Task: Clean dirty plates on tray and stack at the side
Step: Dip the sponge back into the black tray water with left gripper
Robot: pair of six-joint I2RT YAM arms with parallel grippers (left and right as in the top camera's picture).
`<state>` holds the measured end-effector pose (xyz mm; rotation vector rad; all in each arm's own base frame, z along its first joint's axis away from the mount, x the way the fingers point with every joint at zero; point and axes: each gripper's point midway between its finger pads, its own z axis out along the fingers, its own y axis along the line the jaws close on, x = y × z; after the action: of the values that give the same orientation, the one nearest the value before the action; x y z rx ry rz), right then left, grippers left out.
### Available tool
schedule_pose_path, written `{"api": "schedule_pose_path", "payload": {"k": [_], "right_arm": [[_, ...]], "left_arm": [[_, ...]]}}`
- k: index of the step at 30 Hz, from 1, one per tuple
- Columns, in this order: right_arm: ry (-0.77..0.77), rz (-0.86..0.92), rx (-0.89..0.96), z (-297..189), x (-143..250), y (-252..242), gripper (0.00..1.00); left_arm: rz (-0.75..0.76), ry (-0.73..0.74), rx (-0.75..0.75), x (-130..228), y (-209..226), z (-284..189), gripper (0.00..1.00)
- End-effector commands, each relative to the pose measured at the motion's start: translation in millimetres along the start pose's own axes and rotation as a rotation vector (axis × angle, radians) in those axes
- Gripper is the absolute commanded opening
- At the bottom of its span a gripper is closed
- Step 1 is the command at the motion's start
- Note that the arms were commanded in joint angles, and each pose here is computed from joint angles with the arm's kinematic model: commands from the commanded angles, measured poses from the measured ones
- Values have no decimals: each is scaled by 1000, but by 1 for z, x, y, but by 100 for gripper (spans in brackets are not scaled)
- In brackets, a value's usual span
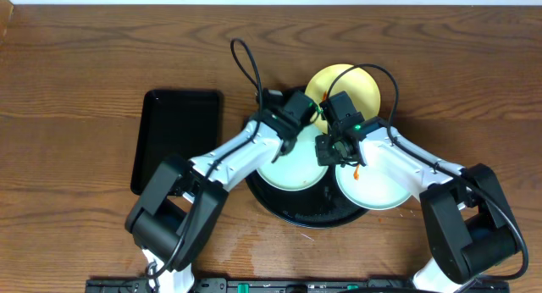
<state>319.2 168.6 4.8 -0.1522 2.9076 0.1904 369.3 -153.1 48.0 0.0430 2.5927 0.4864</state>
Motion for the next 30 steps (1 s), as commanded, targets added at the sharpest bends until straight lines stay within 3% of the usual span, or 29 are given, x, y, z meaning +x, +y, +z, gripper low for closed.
{"api": "schedule_pose_path", "payload": {"k": [1,7,13,20,25,30], "right_arm": [[57,7,186,15,22,-42,1],[60,7,187,15,22,-42,1],[99,-77,84,17,28,-25,1],[158,-228,-152,14,41,13,1],[158,-227,-174,14,42,16,1],[140,-229,-178,14,37,18,1]], "left_arm": [[-58,-103,-153,-38,47,-15,7],[-181,-77,-85,-42,77,-47,8],[-364,122,93,-18,121,-58,7],[-279,336,417,23,129,-27,7],[-343,389,408,50,143,3,8],[-376,372,399,52,150,14,8]]}}
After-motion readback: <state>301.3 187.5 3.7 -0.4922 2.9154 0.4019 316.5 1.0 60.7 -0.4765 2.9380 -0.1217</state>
